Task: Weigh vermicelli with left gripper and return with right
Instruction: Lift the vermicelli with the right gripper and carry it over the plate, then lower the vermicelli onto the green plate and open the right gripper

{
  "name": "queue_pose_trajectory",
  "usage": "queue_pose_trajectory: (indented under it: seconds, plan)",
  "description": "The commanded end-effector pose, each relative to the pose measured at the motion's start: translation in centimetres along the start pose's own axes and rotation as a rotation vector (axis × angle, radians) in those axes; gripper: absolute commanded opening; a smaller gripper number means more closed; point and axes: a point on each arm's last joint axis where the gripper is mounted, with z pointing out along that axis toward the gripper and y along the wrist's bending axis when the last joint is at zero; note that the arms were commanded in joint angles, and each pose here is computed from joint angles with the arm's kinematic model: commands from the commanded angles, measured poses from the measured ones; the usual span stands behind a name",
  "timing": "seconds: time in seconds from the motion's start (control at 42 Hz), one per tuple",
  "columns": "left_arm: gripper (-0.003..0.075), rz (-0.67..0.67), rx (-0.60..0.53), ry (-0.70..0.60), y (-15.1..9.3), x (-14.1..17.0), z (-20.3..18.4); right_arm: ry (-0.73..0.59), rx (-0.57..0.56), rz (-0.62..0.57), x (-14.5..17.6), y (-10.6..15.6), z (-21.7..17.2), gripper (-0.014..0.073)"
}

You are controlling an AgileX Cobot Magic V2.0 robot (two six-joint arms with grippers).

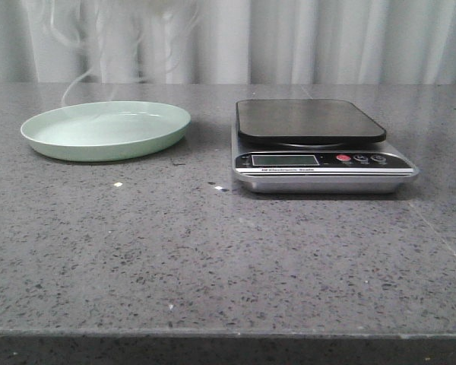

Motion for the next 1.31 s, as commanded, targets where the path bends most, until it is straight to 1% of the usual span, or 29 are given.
queue_pose_trajectory:
  seconds: [0.0,0.166,0.333,0.547,0.785,0.88,0.999,1.047,1.284]
  plan:
    - [0.0145,-0.019,-0.024,-0.100,0.3,-1.6,-0.2,-0.145,0.040,0.003,-1.9,-0.1,-0.6,0.0151]
    - [0.0145,-0.019,-0.024,-0.100,0.3,-1.6,-0.2,-0.061,0.020,0.030,0.3,-1.0,2.9,0.0151]
    - [0.0145,-0.019,-0.024,-0.100,0.3,-1.6,-0.2,-0.013,0.018,0.033,1.4,-1.5,4.5,0.0151]
    - [0.0145,-0.019,-0.024,-0.100,0.3,-1.6,-0.2,0.015,0.026,0.026,2.2,-1.8,5.4,0.0151]
    - [0.0145,-0.019,-0.024,-0.100,0.3,-1.6,-0.2,0.022,0.023,0.027,2.3,-1.8,5.5,0.0159]
    - [0.0145,-0.019,-0.024,-0.100,0.3,-1.6,-0.2,0.031,0.017,0.027,2.4,-1.8,5.5,0.0227]
    - [0.0145,-0.019,-0.024,-0.100,0.3,-1.6,-0.2,0.033,0.016,0.027,2.4,-1.8,5.4,0.0370]
    - [0.0145,-0.019,-0.024,-0.100,0.3,-1.6,-0.2,0.031,0.016,0.026,2.3,-1.7,5.4,0.0403]
    - [0.0145,-0.019,-0.024,-0.100,0.3,-1.6,-0.2,0.023,0.016,0.021,1.9,-1.6,4.8,0.0503]
